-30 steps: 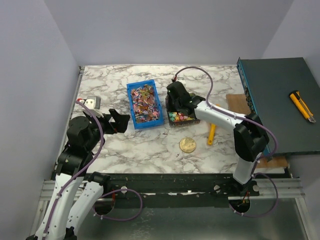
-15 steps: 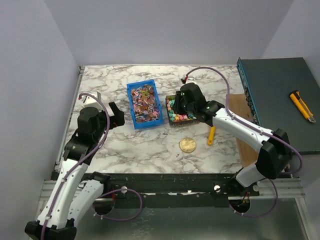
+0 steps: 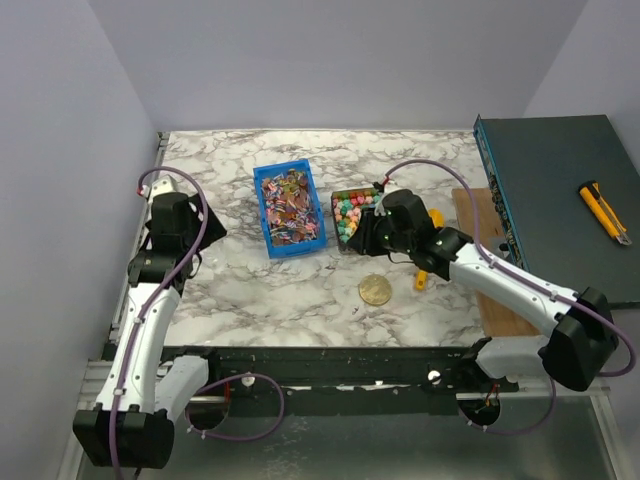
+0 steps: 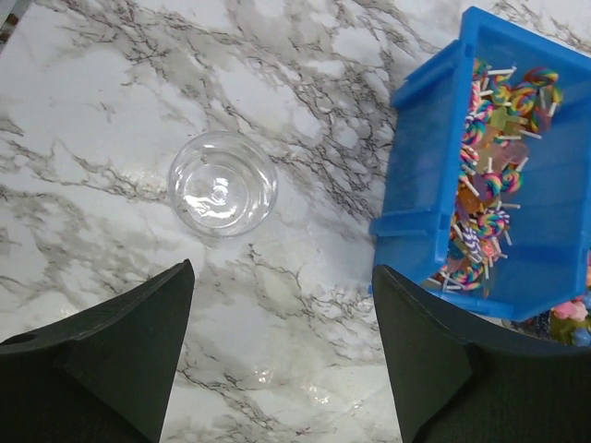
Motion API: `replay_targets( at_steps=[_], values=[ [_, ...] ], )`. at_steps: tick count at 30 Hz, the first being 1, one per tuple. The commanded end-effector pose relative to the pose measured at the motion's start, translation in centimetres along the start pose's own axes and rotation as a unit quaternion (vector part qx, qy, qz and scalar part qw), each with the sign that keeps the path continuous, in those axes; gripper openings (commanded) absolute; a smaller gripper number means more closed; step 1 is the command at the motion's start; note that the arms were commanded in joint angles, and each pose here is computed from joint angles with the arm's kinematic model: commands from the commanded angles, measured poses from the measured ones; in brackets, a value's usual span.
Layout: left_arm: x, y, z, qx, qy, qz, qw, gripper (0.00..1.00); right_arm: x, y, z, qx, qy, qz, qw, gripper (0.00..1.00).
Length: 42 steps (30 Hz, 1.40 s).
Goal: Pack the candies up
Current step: Pick up the packing bottle from the center of the board.
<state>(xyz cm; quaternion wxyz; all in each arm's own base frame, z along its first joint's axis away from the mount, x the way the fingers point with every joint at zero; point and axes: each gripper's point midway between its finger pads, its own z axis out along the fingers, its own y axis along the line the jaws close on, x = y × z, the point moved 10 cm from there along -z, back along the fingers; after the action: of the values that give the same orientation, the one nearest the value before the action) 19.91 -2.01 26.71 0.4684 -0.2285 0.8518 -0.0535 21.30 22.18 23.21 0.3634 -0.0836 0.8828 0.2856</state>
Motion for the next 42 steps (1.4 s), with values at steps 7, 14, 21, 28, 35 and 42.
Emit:
replay_targets(
  at_steps=[7, 14, 21, 28, 35, 42],
  values=[
    [-1.3, 3.0, 2.8, -0.088, 0.041, -0.031, 0.995, 0.78, 0.6, 0.8, -1.5, -0.059, -0.003, 0.007, 0.998, 0.31],
    [-1.4, 4.0, 5.9, -0.109, 0.103, -0.046, 0.988, 0.70, 1.4, 0.6, -2.3, -0.074, 0.004, 0.010, 0.997, 0.31],
    [-1.2, 5.0, 8.8, -0.133, 0.158, -0.055, 0.977, 0.61, 2.0, 0.3, -2.6, -0.078, 0.006, 0.009, 0.997, 0.31],
    [0.2, 6.2, 10.9, -0.157, 0.204, -0.065, 0.964, 0.56, 2.4, 0.2, -2.5, -0.086, 0.013, 0.007, 0.996, 0.31],
    [1.3, 6.7, 12.4, -0.171, 0.236, -0.070, 0.954, 0.52, 2.2, 0.3, -2.7, -0.086, 0.014, -0.002, 0.996, 0.31],
    [1.9, 6.8, 13.2, -0.172, 0.254, -0.073, 0.949, 0.42, 2.5, 0.0, -2.7, -0.080, 0.018, -0.004, 0.997, 0.31]
  ],
)
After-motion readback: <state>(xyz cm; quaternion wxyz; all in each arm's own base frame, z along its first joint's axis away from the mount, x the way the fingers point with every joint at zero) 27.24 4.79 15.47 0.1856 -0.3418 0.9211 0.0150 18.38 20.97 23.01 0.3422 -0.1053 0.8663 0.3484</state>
